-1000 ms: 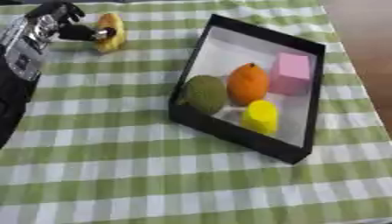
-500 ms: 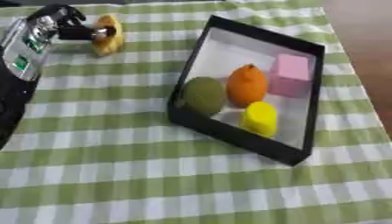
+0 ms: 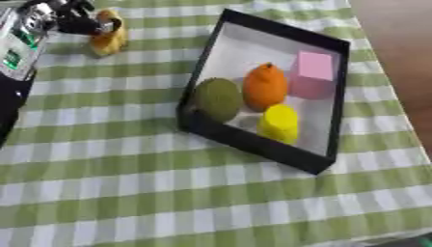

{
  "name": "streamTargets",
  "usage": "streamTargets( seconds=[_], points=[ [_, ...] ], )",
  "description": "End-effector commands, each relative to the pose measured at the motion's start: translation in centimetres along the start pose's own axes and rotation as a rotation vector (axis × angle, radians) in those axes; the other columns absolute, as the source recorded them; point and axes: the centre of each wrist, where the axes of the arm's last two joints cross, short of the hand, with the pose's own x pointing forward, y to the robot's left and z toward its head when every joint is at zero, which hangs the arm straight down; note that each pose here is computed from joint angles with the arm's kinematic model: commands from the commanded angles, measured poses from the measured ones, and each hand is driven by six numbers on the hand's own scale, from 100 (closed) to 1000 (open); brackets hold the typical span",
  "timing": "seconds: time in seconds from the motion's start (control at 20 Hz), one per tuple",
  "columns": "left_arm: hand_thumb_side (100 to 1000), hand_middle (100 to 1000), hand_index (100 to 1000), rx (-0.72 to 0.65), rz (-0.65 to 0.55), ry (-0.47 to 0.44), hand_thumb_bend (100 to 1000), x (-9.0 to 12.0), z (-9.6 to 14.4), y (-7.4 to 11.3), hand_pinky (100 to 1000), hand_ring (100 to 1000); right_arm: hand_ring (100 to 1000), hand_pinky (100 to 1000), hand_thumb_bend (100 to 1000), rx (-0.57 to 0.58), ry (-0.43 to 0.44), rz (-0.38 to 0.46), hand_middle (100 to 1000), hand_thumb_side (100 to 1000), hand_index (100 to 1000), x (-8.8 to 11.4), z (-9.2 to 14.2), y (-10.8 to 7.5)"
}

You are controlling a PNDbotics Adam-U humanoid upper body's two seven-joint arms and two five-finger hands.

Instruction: Pick up objects on the table and place them in the box.

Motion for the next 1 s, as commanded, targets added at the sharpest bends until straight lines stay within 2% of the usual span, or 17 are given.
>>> streamTargets(
  seconds=[0.05,0.55,0.8,0.85,1.0],
  points=[
    [582,758,856,0.042,-0.022,-0.025,511,0.9,0.6,2.1,833,825,876,867,100,-0.003,-0.017,0.044,771,443,837,0.7,-0.4,-1.4],
    [603,759,860,0.007,-0.044,-0.017,548,0.9,0.4,1.3,834,824,877,867,100,-0.004,-0.013,0.043,772,443,838,0.5,-0.3,-1.4],
    [554,766,862,0.005,-0.096,0.030,602,0.3,-0.1,0.6,835,830,876,867,100,-0.002,-0.018,0.040,772,441,838,0.6,-0.4,-1.3],
    [569,766,862,0.006,-0.109,0.042,609,0.1,-0.2,0.4,835,831,876,867,100,-0.002,-0.019,0.039,772,442,838,0.6,-0.4,-1.3],
    [543,764,859,0.009,-0.136,0.067,598,-0.4,-0.5,-0.2,832,829,876,867,100,-0.002,-0.018,0.038,773,443,838,0.6,-0.4,-1.3]
  ],
)
